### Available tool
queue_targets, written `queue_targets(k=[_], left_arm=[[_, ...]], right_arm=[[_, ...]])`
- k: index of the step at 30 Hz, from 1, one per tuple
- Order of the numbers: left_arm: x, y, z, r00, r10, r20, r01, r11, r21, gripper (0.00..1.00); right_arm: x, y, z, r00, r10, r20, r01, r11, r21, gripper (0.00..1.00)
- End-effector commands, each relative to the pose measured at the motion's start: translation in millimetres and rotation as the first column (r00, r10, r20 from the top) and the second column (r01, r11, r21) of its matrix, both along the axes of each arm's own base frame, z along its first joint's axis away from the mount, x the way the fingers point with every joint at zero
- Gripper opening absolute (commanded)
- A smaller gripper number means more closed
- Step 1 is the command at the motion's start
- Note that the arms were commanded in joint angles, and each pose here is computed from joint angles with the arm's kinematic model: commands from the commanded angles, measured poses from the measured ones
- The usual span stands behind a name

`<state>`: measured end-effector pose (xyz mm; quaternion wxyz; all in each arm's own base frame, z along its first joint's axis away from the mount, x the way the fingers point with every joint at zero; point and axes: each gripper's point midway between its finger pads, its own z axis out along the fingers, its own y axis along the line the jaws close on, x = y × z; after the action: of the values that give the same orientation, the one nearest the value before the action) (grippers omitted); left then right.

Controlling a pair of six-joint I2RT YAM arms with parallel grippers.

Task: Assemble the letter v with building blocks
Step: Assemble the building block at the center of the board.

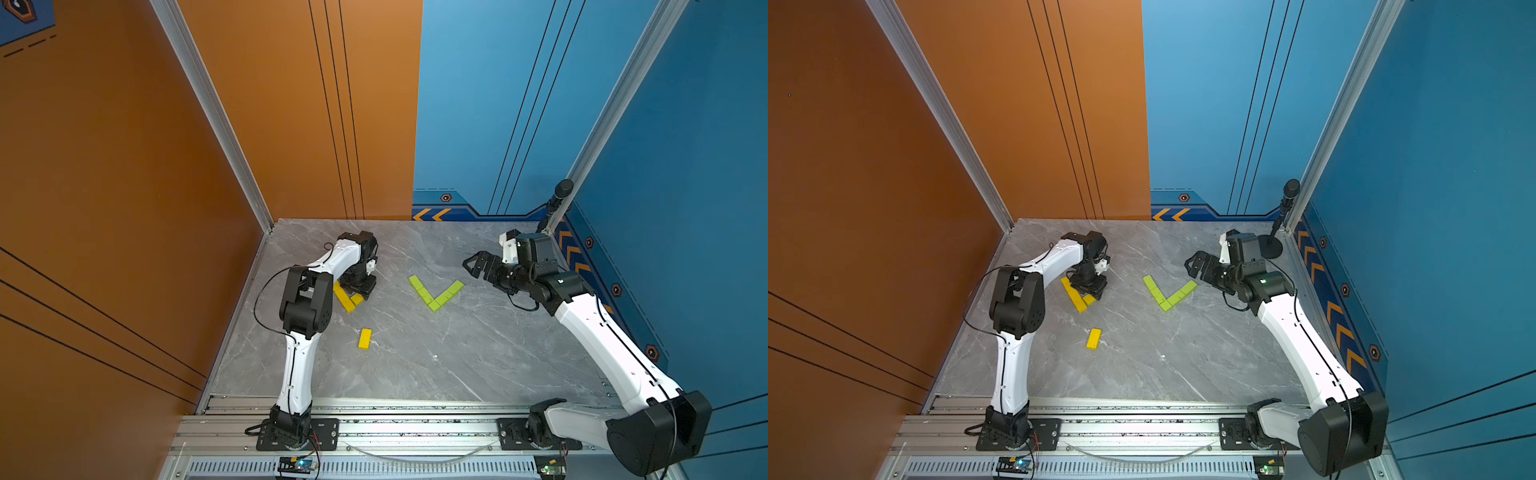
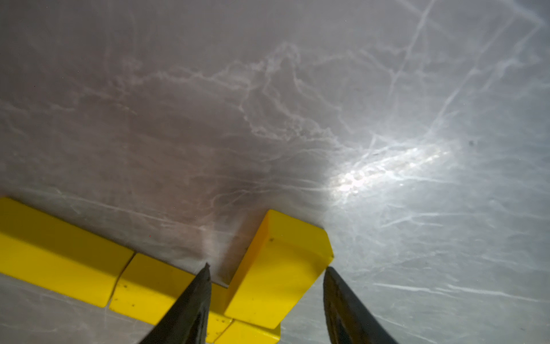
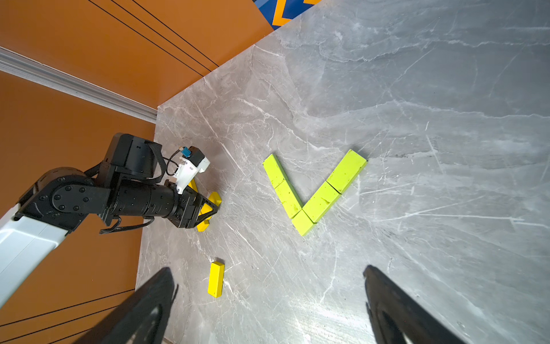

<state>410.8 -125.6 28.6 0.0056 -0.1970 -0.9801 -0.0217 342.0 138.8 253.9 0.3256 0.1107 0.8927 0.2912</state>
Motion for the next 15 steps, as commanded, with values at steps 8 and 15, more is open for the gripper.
queue_targets(k=[8, 15], left_arm=[[-7.8, -3.9, -9.6, 0.999, -0.029, -0.026, 0.029, 1.000, 0.002, 0.53], [-7.7, -2.8, -8.8, 0.999, -0.034, -0.020, 0.034, 0.999, 0.009, 0.43]], right_arm=[[2.7, -4.4, 13.1, 0.998, -0.038, 0.044, 0.038, 0.999, 0.015, 1.00], [-0.1, -5.9, 14.3, 0.998, -0.044, 0.047, 0.044, 0.999, 0.016, 1.00]])
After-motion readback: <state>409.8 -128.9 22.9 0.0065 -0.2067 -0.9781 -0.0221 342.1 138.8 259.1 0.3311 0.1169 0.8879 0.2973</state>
